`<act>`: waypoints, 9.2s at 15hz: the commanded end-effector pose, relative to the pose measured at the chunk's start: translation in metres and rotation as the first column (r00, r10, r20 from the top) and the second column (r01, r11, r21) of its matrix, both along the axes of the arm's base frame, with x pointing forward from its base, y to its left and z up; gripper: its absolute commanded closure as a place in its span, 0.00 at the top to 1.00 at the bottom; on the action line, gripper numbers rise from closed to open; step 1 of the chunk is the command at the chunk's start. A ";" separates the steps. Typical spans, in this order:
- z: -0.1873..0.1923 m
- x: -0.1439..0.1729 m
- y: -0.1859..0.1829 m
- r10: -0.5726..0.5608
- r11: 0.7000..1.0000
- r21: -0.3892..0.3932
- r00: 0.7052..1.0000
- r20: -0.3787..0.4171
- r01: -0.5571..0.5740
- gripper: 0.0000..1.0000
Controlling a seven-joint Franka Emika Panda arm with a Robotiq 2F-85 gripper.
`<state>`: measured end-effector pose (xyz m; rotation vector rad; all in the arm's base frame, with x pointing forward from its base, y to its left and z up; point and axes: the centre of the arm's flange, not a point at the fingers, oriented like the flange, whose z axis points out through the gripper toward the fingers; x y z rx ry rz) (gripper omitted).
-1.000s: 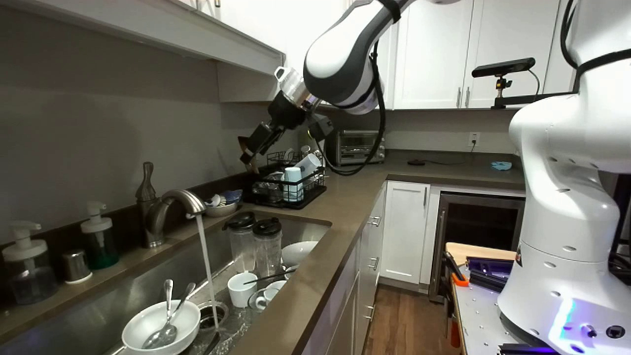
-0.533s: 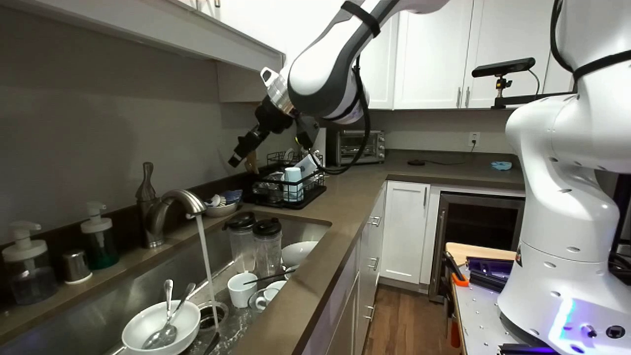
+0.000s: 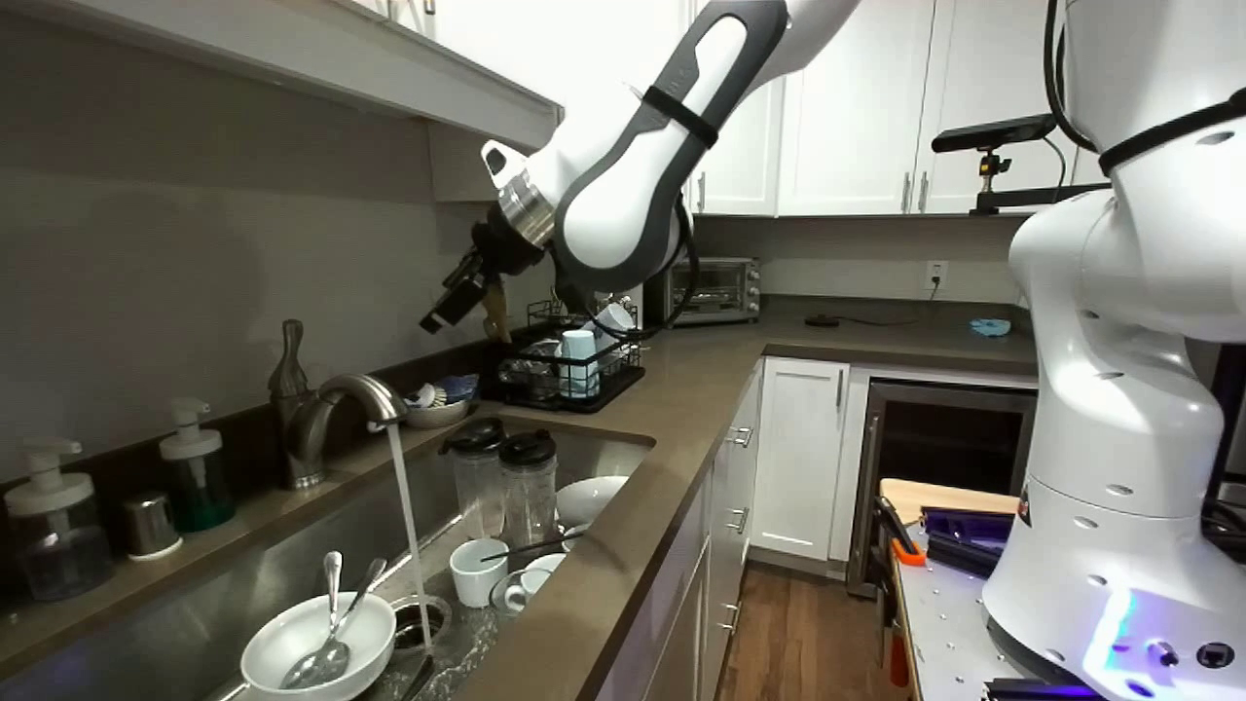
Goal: Push the faucet handle downwards
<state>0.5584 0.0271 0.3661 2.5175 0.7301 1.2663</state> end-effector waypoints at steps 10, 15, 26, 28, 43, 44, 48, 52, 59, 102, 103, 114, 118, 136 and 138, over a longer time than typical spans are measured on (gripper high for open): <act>0.003 0.078 -0.013 0.068 0.997 0.028 0.974 0.215 -0.076 1.00; -0.013 0.101 -0.017 0.052 0.992 0.096 0.969 0.243 -0.078 1.00; -0.056 0.114 -0.039 0.010 0.976 0.209 0.972 0.235 -0.060 0.62; -0.058 0.116 -0.044 0.007 0.975 0.215 0.973 0.233 -0.058 0.48; -0.055 0.150 -0.024 0.014 0.961 0.264 0.971 0.238 -0.078 0.00; -0.057 0.151 -0.020 0.011 0.961 0.265 0.971 0.239 -0.076 0.00; -0.055 0.162 -0.011 0.018 0.960 0.268 0.973 0.229 -0.081 0.00; -0.056 0.168 0.001 0.028 0.960 0.269 0.978 0.205 -0.084 0.00; -0.044 0.173 0.003 0.034 0.963 0.254 0.978 0.206 -0.087 0.00; -0.033 0.265 0.008 -0.129 0.956 0.270 0.991 0.023 0.118 0.00; -0.034 0.266 0.007 -0.131 0.955 0.272 0.991 0.018 0.122 0.00; -0.039 0.246 0.005 -0.148 0.947 0.281 0.988 -0.049 0.156 0.00; -0.040 0.240 0.003 -0.152 0.943 0.289 0.987 -0.059 0.163 0.00; -0.071 0.188 0.005 -0.163 0.931 0.315 0.982 -0.092 0.184 0.00; -0.070 0.182 0.000 -0.189 0.927 0.324 0.982 -0.029 0.188 0.00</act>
